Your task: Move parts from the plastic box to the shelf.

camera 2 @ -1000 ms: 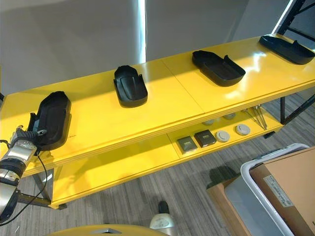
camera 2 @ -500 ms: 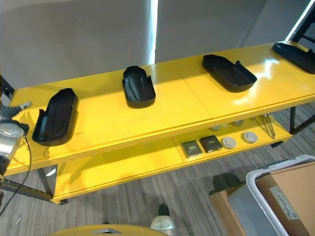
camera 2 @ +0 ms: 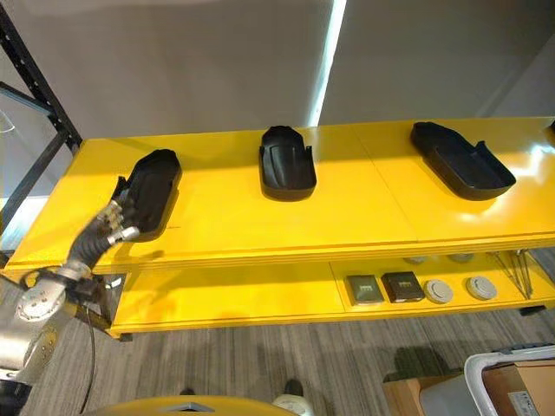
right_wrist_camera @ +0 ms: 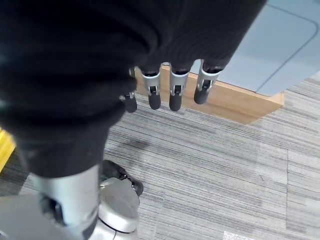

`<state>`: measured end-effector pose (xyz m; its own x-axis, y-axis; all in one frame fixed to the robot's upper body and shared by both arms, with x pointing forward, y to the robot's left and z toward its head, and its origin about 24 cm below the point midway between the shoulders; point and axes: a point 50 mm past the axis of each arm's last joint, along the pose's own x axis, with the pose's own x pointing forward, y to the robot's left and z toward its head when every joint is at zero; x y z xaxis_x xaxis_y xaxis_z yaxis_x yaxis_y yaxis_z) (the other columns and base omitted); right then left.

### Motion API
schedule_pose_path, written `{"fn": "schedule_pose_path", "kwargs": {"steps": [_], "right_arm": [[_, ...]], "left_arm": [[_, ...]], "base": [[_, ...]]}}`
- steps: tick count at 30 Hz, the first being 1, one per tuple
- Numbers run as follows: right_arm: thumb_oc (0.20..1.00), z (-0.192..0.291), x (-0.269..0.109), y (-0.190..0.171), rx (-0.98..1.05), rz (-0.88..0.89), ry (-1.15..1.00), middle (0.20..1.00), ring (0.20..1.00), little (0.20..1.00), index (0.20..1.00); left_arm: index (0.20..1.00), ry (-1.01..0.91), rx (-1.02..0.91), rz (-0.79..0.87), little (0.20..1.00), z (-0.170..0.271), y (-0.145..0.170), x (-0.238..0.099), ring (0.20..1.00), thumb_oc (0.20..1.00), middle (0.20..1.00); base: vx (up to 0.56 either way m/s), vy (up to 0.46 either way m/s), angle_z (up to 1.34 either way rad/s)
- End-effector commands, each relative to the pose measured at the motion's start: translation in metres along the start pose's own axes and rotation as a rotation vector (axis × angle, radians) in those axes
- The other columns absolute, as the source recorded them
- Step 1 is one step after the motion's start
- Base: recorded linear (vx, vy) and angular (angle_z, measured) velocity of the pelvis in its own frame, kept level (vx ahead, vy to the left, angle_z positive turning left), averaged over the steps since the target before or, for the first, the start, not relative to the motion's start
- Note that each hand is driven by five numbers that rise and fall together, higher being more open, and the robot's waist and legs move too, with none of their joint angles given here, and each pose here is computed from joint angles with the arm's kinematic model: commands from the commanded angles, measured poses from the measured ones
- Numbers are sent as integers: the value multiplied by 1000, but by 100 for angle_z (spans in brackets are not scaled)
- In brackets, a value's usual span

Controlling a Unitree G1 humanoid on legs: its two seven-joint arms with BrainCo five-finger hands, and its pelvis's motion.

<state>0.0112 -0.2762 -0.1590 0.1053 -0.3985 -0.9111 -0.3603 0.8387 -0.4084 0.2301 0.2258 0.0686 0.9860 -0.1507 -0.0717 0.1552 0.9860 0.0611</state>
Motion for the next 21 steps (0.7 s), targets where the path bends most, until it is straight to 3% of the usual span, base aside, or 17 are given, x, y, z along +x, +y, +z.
{"fn": "schedule_pose_path", "kwargs": {"steps": [1,2,14,21], "right_arm": [[1000,-6,1,-4,19,-10,49,1000,1000,1000,1000],[1000,-6,1,-4,25,-11,49,1000,1000,1000,1000],[1000,-10,-1,5,49,3,54,1000,1000,1000,1000],[1000,-9,-1,6,25,5,46,1000,1000,1000,1000]], "left_arm": [[856,-190,-14,-46,856,34,-4,14,856,856,856],[200,-173,-16,-26,200,25,-7,12,200,200,200],[200,-249,83,125,200,35,3,14,200,200,200],[200,-158,75,224,200,17,8,23,200,200,200]], "base": [[0,0,0],[-10,3,3],[3,-2,5],[0,0,0]]}}
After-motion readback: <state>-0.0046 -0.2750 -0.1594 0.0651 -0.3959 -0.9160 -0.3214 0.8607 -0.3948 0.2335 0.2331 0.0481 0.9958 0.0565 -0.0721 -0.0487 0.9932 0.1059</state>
